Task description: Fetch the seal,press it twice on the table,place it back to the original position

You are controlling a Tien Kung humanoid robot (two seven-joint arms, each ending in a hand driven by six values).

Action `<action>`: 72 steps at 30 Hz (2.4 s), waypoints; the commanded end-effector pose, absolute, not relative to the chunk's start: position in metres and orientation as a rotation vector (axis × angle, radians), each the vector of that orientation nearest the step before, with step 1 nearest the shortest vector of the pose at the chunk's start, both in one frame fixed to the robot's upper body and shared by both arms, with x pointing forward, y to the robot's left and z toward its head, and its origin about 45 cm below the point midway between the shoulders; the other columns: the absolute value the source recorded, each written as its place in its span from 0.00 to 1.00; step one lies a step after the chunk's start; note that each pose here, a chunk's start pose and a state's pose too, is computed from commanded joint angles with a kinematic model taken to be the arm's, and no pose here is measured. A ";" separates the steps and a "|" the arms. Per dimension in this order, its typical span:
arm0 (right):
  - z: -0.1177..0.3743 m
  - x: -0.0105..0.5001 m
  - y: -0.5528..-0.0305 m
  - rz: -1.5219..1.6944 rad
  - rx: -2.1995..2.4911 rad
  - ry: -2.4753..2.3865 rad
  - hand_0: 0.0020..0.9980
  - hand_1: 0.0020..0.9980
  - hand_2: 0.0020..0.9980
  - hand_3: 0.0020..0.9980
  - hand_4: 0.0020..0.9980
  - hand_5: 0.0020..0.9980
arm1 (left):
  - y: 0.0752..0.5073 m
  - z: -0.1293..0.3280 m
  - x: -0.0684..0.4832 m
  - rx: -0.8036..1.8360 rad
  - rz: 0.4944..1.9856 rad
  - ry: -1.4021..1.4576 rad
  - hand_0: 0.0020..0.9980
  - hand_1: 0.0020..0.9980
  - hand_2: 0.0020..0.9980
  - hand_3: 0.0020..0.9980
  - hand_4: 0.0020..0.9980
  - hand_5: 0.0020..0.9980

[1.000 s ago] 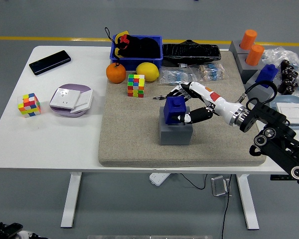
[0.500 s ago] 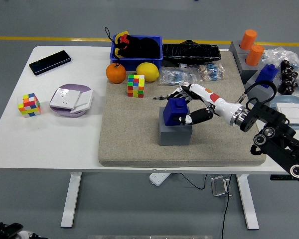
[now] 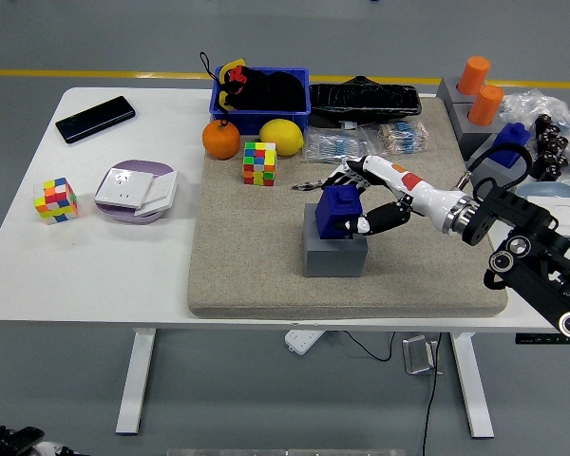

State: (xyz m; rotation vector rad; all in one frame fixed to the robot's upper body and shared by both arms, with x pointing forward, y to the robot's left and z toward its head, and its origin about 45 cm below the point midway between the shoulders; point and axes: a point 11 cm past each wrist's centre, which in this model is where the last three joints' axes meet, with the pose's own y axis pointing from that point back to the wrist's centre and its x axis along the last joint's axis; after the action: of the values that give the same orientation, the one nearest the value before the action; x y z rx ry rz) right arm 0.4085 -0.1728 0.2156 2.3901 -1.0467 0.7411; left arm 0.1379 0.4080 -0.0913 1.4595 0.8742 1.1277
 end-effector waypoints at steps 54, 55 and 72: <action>0.209 0.407 -0.167 0.640 2.398 -0.970 0.74 0.76 0.77 0.79 0.96 0.00 | 0.407 -0.092 0.138 1.454 1.131 0.879 0.72 0.69 0.68 0.75 0.69 0.25; 0.209 0.407 -0.167 0.639 2.399 -0.970 0.74 0.76 0.77 0.79 0.96 0.00 | 0.407 -0.092 0.138 1.454 1.131 0.879 0.72 0.69 0.68 0.75 0.69 0.25; 0.212 0.407 -0.173 0.632 2.404 -0.996 0.78 0.81 0.82 0.83 1.00 0.08 | 0.407 -0.092 0.136 1.454 1.130 0.882 0.72 0.69 0.68 0.75 0.69 0.26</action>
State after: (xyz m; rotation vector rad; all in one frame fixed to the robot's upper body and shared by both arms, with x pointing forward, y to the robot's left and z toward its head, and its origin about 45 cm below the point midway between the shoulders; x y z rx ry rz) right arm 0.4071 -0.1734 0.2124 2.4038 -0.9956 0.6322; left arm 0.1365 0.4068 -0.0921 1.4537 0.8822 1.1297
